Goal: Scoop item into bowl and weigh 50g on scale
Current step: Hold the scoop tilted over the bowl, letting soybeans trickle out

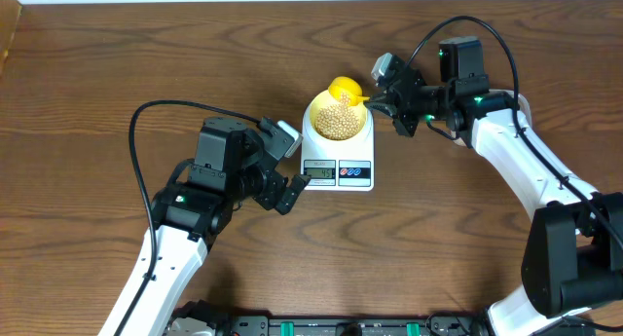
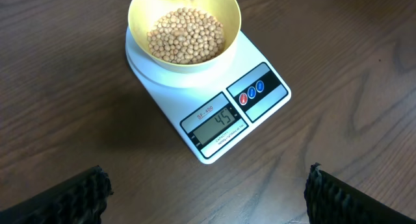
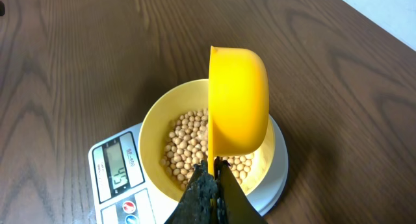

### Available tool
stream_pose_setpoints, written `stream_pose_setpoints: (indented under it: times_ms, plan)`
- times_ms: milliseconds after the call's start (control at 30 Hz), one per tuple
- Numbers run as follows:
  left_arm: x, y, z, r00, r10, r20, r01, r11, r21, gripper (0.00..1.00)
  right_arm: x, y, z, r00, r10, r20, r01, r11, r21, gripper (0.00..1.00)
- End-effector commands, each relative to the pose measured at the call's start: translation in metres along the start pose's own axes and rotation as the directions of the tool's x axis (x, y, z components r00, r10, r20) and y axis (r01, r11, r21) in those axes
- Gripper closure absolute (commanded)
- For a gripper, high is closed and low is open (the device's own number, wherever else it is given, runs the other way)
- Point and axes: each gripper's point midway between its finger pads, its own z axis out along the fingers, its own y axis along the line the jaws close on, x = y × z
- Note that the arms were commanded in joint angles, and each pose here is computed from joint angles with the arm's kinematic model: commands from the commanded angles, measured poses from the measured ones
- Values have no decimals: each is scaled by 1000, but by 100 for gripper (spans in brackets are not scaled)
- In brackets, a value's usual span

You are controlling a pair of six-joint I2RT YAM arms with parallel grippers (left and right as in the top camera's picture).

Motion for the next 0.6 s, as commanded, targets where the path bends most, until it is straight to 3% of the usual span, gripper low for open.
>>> stream_pose_setpoints:
  times_ms: [0, 267, 567]
  plan:
    - [-3, 0, -2, 1000, 3, 11, -3, 1000, -1, 2, 2, 1, 3, 1000, 25, -3, -25, 1000, -6, 99]
    - [-3, 0, -2, 1000, 3, 11, -3, 1000, -1, 2, 2, 1, 3, 988, 155, -6, -155, 988, -7, 99]
    - [-3, 0, -2, 1000, 3, 12, -3, 1000, -1, 2, 2, 1, 2, 986, 164, -6, -164, 986, -5, 99]
